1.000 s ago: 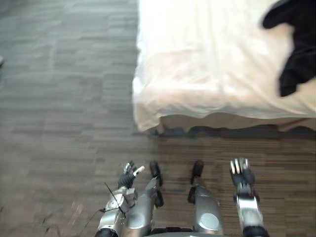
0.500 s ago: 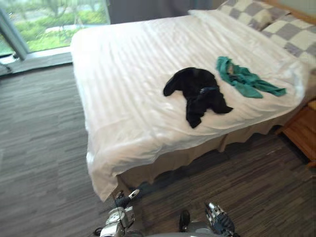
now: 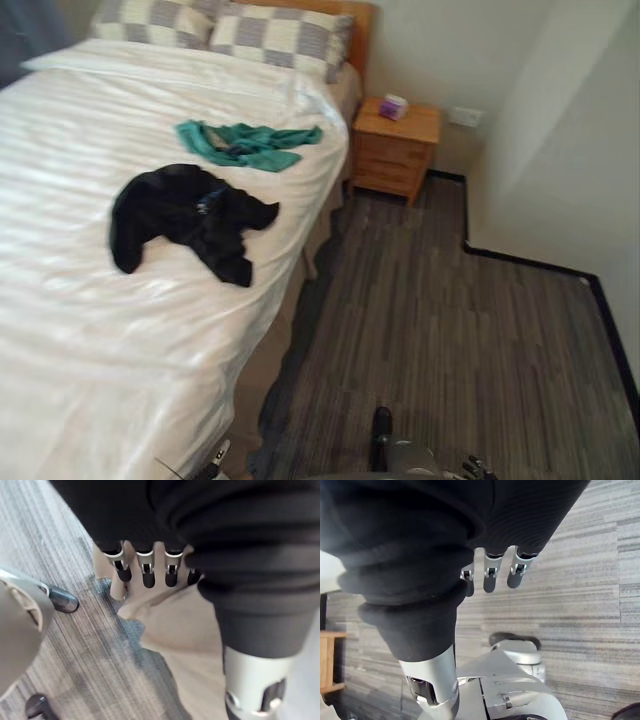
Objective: Tidy the bed and pick cloth on bed and put in laundry
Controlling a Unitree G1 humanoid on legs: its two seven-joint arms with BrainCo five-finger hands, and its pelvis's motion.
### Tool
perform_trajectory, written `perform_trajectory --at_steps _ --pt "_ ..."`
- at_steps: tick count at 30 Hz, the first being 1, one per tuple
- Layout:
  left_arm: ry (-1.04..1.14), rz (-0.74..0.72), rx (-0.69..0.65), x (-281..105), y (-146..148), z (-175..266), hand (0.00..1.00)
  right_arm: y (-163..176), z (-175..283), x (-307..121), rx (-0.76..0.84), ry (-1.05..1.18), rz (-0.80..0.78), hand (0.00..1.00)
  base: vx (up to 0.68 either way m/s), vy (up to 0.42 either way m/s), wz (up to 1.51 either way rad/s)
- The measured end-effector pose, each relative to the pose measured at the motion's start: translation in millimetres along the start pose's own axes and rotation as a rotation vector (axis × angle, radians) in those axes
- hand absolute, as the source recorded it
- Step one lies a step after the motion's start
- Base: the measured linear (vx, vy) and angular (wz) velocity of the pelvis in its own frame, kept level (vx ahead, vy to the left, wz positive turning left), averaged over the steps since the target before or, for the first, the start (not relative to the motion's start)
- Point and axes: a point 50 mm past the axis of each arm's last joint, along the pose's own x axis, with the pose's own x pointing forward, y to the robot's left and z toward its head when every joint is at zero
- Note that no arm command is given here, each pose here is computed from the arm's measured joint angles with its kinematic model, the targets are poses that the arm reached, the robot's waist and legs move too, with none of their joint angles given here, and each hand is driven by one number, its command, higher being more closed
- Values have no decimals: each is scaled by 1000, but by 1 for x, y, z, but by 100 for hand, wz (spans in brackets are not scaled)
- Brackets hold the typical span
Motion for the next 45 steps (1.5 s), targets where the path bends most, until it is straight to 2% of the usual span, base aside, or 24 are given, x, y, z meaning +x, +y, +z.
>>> perform_trajectory --at_steps 3,4,10,21,24,29,32,41,45 --pt "21 -85 101 -1 -17 -2 0 9 6 3 10 -41 46 0 67 0 -28" --pt "48 -118 248 0 -32 3 0 42 24 18 111 -60 134 0 -5 -5 -9" --pt "44 -119 249 0 -33 3 0 42 23 18 118 -60 133 0 0 0 0" --pt "-81 -147 365 -2 -36 8 0 42 13 15 312 -53 91 0 -27 -5 -14" --pt "-127 -153 371 -2 -33 15 0 41 8 14 309 -27 108 0 -21 -121 -36" --pt "-188 -233 347 -6 -48 19 0 22 16 15 249 -28 90 0 54 -52 -51" --pt "-191 -256 324 -7 -49 19 0 24 13 13 241 -26 107 0 44 29 -25" --pt "-176 -247 280 -5 -44 22 0 20 11 12 234 -22 91 0 189 87 -23" --pt "-185 -203 363 -2 -30 35 0 45 13 16 289 -34 134 0 259 104 2"
